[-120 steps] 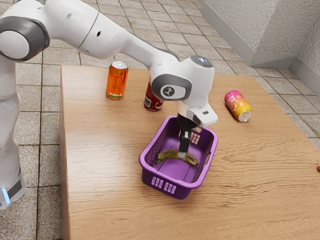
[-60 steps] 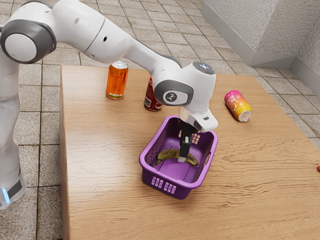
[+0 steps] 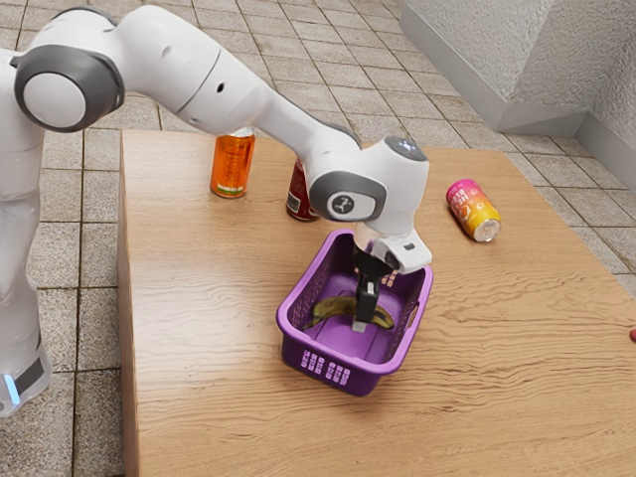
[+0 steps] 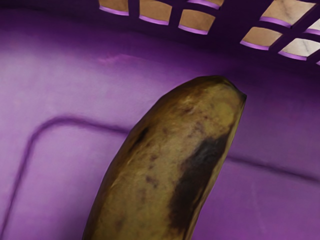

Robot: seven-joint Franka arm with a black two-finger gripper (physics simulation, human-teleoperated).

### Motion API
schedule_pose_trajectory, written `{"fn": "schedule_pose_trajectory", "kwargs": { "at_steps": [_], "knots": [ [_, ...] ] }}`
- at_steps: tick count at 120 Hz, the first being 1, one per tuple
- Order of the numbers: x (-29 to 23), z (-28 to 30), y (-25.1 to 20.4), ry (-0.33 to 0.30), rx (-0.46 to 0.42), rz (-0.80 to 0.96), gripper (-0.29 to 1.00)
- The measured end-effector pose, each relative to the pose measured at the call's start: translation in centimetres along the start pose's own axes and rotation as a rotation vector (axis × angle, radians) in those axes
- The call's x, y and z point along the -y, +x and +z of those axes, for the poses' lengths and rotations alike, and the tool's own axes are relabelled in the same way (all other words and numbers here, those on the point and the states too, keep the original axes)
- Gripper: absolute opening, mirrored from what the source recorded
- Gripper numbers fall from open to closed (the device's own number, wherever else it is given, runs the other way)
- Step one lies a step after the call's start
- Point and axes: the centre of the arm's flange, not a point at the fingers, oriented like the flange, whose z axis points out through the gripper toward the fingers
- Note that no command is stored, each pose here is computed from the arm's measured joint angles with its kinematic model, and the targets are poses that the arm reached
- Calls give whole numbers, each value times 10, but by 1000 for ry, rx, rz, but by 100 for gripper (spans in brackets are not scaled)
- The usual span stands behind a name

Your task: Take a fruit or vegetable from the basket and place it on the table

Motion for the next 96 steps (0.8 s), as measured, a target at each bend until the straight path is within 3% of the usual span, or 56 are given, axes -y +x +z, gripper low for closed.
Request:
{"fn": "schedule_pose_trajectory", "kwargs": {
  "at_steps": [96],
  "knots": [
    [-1, -5, 2, 0, -15, 3, 70]
  ]
}}
